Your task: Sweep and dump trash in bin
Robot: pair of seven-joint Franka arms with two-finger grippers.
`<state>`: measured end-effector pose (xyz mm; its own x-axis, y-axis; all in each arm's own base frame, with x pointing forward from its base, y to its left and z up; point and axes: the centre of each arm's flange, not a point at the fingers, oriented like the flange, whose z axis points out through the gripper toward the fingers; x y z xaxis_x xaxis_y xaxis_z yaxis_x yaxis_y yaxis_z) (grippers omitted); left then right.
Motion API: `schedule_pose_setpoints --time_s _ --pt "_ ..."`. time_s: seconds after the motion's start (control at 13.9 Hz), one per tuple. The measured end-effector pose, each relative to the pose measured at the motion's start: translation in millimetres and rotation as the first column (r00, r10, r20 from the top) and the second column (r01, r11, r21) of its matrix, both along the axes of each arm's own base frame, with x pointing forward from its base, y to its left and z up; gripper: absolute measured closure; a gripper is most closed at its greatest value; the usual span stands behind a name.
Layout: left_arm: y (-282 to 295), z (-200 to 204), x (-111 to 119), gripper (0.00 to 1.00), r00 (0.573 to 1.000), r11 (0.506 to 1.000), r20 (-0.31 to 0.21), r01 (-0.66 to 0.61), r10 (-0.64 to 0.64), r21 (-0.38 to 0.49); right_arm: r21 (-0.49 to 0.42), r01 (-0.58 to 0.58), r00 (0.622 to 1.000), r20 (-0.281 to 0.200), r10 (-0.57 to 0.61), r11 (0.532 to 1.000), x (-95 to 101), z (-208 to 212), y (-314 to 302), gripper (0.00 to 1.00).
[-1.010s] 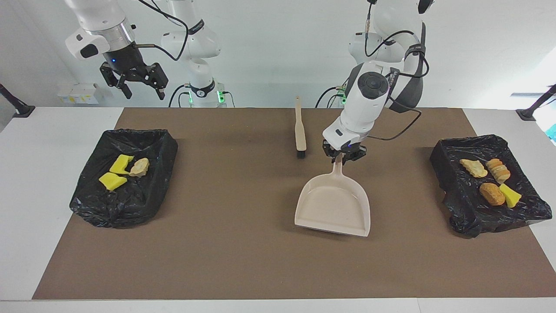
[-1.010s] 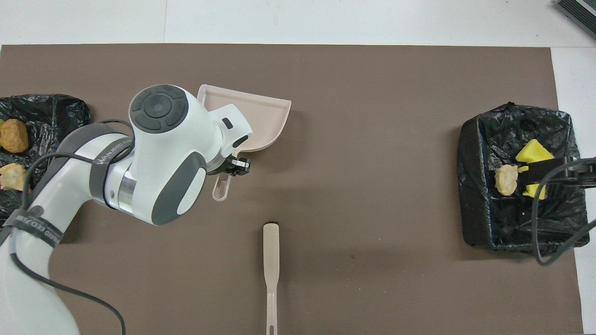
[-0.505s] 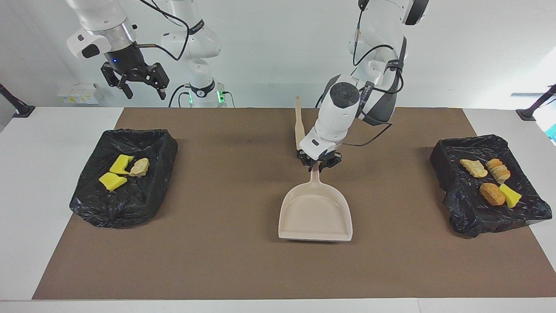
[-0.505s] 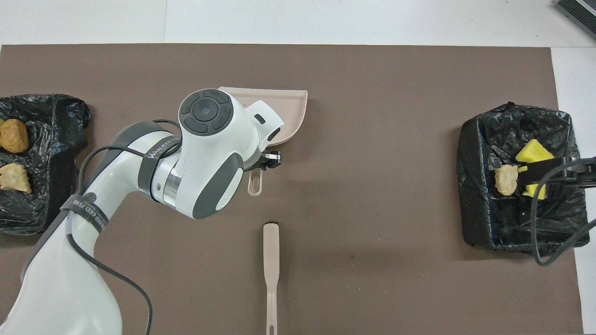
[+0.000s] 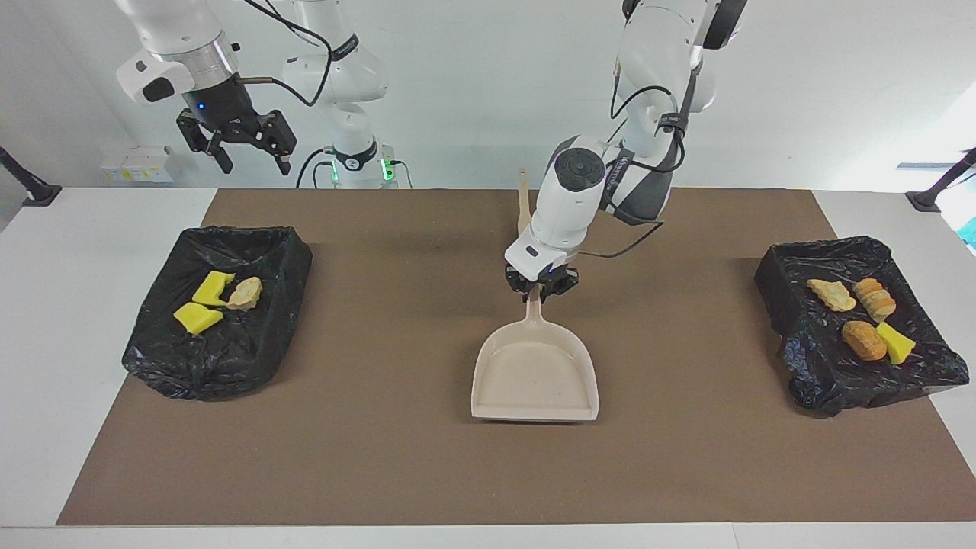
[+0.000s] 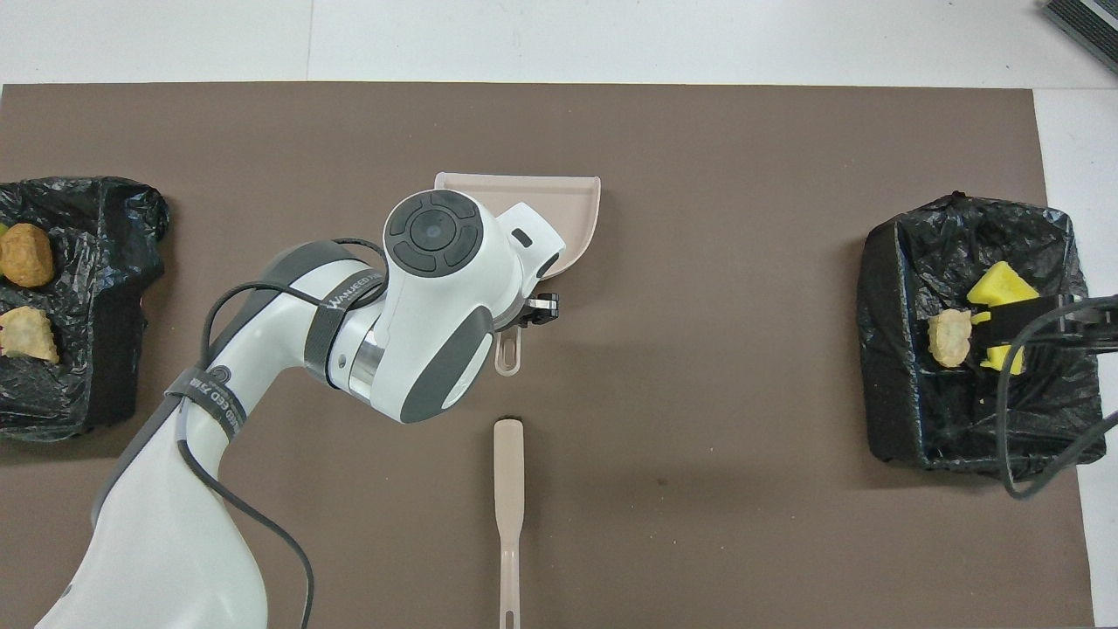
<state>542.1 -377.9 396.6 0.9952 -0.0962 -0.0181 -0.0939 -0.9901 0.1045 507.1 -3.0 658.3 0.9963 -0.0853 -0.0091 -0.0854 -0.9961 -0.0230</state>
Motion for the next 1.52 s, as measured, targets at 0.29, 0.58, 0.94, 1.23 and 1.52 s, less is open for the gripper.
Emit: schedule_pose_setpoints --time_s 0.29,0.58,0.94,1.23,1.52 --pt "-1 -10 2 0.69 1.0 1.0 -0.004 -0.009 0.009 0.001 0.0 0.01 1.0 -0.016 -0.01 1.0 -0.2 -7 -5 0.0" --pt "6 -11 7 0.69 1.0 1.0 -0.004 -0.022 0.022 0.006 0.0 0.01 1.0 -0.025 -0.01 1.0 -0.3 -12 -5 0.0" --pt "6 -17 6 0.69 1.0 1.0 -0.013 -0.023 0.023 0.012 0.0 0.008 1.0 -0.029 -0.008 1.0 -0.3 -13 -4 0.0" --pt "6 -20 6 0.69 1.0 1.0 -0.017 -0.023 0.023 0.014 0.001 0.005 1.0 -0.029 -0.005 1.0 -0.3 -13 -3 0.0" --pt "6 -20 6 0.69 1.0 1.0 -0.017 -0.023 0.023 0.013 0.001 0.005 1.0 -0.029 -0.005 1.0 -0.3 -13 -3 0.0"
